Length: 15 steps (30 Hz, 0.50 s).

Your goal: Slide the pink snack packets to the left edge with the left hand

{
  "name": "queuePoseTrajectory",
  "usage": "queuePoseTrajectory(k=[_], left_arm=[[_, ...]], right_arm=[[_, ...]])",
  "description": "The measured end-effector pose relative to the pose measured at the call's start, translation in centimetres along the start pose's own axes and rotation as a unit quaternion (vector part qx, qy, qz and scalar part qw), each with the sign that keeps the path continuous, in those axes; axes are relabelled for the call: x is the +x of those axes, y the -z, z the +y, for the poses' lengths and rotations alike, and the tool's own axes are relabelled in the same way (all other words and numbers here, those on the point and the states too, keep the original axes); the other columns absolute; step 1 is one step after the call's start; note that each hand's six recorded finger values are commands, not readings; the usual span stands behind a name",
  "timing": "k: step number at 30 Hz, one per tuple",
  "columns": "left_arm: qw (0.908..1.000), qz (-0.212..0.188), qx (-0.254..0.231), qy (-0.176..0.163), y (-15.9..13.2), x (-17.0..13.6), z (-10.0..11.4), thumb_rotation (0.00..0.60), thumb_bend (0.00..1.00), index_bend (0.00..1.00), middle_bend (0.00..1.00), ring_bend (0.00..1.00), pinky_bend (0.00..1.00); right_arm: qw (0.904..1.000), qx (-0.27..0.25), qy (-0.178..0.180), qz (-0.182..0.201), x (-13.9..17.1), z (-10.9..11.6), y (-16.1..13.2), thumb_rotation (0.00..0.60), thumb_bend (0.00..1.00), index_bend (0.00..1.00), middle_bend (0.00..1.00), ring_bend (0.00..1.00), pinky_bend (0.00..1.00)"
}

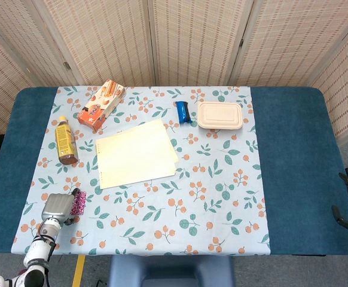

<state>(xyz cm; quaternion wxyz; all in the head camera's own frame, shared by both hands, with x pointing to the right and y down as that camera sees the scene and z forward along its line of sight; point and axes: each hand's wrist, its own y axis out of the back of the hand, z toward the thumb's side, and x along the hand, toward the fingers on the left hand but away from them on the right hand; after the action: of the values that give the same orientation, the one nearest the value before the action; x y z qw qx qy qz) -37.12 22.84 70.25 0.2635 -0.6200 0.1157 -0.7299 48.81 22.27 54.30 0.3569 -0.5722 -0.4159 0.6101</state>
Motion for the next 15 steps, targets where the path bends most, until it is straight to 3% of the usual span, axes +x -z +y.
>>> queuePoseTrajectory(k=[15], left_arm=[[0.9999,0.002,-0.003,-0.012,-0.14,0.62,0.04,0.6,0.29,0.19,0.99,0.89,0.91]], right_arm=[[1.0,-0.001,0.0,0.0,-0.03,-0.06,-0.01,0.6,0.39,0.1,0.1,0.13,0.0]])
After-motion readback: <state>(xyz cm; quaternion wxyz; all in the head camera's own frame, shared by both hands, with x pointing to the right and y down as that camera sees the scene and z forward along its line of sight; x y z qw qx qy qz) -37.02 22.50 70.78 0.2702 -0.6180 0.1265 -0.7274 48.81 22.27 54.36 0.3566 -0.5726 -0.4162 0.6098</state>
